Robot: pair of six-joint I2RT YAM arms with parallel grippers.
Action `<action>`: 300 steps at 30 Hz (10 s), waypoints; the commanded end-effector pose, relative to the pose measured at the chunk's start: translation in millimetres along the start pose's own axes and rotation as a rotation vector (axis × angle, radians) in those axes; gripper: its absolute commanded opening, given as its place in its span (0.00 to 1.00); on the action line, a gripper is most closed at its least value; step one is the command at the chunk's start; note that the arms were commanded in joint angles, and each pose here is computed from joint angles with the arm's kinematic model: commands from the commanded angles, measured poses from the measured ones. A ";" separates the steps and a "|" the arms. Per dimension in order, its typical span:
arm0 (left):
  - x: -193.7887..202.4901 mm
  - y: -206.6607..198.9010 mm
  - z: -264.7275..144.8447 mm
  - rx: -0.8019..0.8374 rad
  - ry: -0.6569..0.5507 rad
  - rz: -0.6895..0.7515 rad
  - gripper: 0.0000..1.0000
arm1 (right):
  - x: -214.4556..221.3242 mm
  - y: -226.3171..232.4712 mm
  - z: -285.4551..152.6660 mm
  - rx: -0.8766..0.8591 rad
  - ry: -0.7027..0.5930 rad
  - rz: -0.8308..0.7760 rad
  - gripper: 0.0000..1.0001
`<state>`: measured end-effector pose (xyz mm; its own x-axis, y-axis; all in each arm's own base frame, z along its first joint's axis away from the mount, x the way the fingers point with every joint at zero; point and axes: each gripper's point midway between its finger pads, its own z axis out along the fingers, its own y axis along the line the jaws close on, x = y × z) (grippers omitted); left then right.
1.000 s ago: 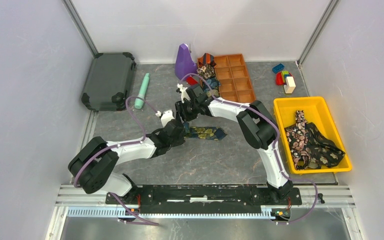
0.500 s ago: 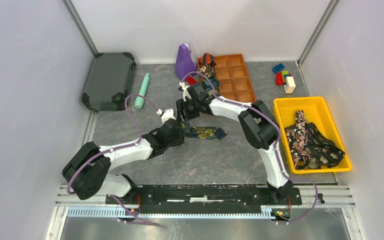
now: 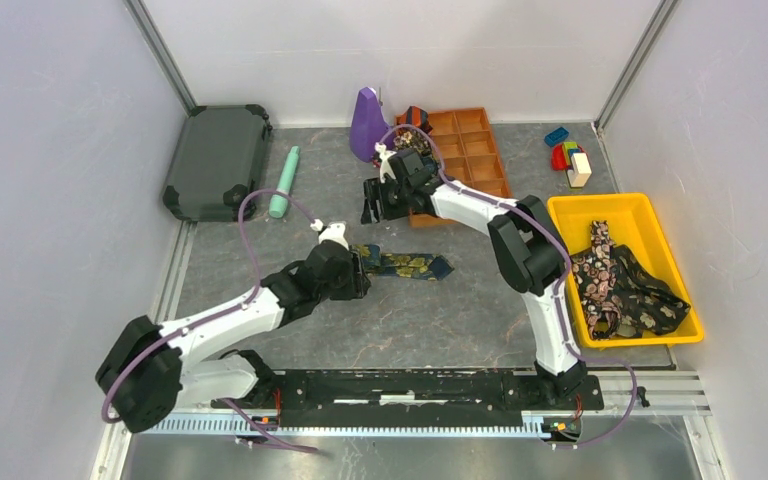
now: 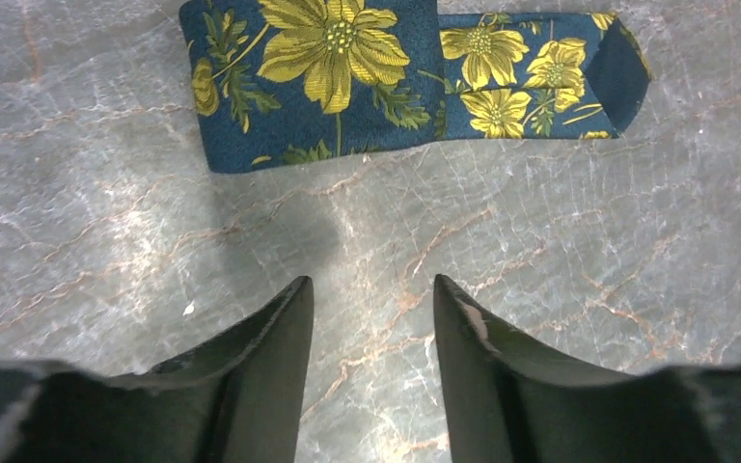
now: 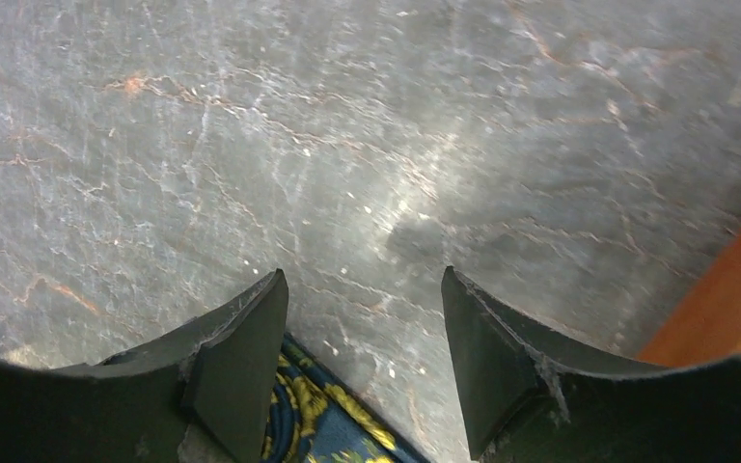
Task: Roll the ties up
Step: Roll the tie at the center of the board.
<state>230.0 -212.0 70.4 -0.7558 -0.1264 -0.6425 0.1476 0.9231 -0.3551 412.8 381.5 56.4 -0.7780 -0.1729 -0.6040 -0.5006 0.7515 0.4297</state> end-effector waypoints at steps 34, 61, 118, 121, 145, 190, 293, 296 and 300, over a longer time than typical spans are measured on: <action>-76.2 29.8 17.4 0.076 -0.026 0.003 0.88 | 69.8 47.8 -61.0 -0.227 -0.088 0.146 0.54; -62.9 30.6 51.7 0.165 0.066 0.013 0.87 | 104.3 28.9 -39.8 -0.259 -0.035 0.176 0.32; -48.9 32.4 38.4 0.108 0.014 -0.014 0.32 | 103.9 31.2 -80.2 -0.241 -0.095 0.062 0.51; -51.0 29.9 34.4 0.093 -0.009 -0.014 0.32 | 118.8 31.7 -80.2 -0.254 -0.083 0.078 0.49; -51.9 39.3 14.1 -0.190 -0.039 0.185 0.31 | 138.8 25.0 -88.1 -0.185 -0.023 0.049 0.39; -19.4 0.4 54.8 -0.767 0.068 0.741 0.29 | 141.1 -49.0 -168.0 0.011 -0.159 0.133 0.39; -80.3 26.5 -37.3 -0.151 -0.051 0.105 0.96 | 178.6 3.7 -97.9 -0.084 0.063 0.079 0.40; -81.4 25.9 -36.3 -0.149 -0.058 0.096 0.96 | 167.2 -5.5 -96.8 -0.062 0.069 0.059 0.40; -80.0 27.3 -34.8 -0.153 -0.056 0.093 0.96 | 147.0 -12.2 -98.1 -0.036 0.072 0.016 0.42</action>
<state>263.3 -162.0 126.6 -0.7369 0.0108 -0.6759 0.1503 0.9775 -0.1483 252.0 291.9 25.1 -0.8351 -0.1371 -0.5327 -0.4580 0.7098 0.5352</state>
